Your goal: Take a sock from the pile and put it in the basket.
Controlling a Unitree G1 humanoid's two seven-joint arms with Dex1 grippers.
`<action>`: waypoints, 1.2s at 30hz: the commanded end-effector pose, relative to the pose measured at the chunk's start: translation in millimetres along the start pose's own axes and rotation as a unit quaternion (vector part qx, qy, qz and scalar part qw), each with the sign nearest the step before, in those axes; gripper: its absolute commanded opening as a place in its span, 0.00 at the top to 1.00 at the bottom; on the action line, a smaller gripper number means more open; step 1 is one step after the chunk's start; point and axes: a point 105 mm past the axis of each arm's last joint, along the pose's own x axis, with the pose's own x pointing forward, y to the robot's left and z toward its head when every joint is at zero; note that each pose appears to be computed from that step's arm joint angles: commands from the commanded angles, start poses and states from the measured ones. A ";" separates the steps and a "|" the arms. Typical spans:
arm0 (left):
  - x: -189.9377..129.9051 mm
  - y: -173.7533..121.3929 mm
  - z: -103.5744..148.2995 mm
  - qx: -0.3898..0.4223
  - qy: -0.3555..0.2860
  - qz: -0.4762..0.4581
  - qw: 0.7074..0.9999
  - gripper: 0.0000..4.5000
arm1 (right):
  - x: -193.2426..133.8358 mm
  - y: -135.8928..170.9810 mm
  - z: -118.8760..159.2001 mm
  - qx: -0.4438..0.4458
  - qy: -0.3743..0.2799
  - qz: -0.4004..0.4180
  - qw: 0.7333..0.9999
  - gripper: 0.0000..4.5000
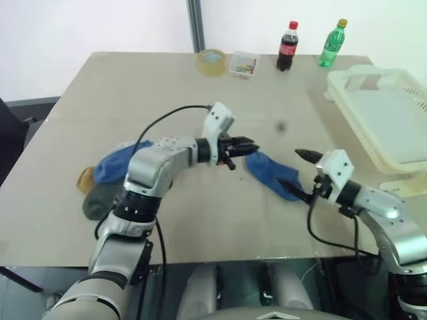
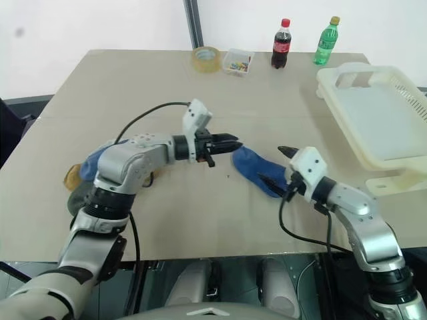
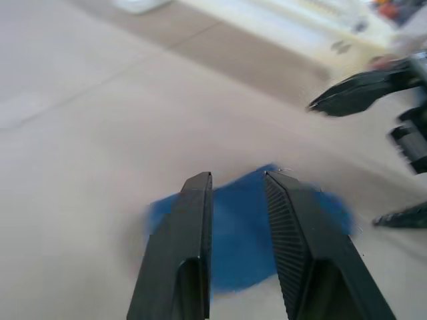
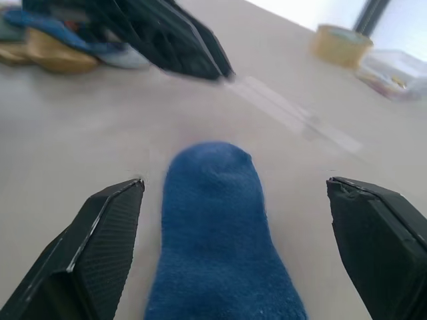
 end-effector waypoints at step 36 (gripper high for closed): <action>-55.0 -34.1 -70.4 -0.052 0.023 0.122 0.991 1.00 | 21.0 19.1 -37.7 -0.070 0.105 0.171 0.977 0.99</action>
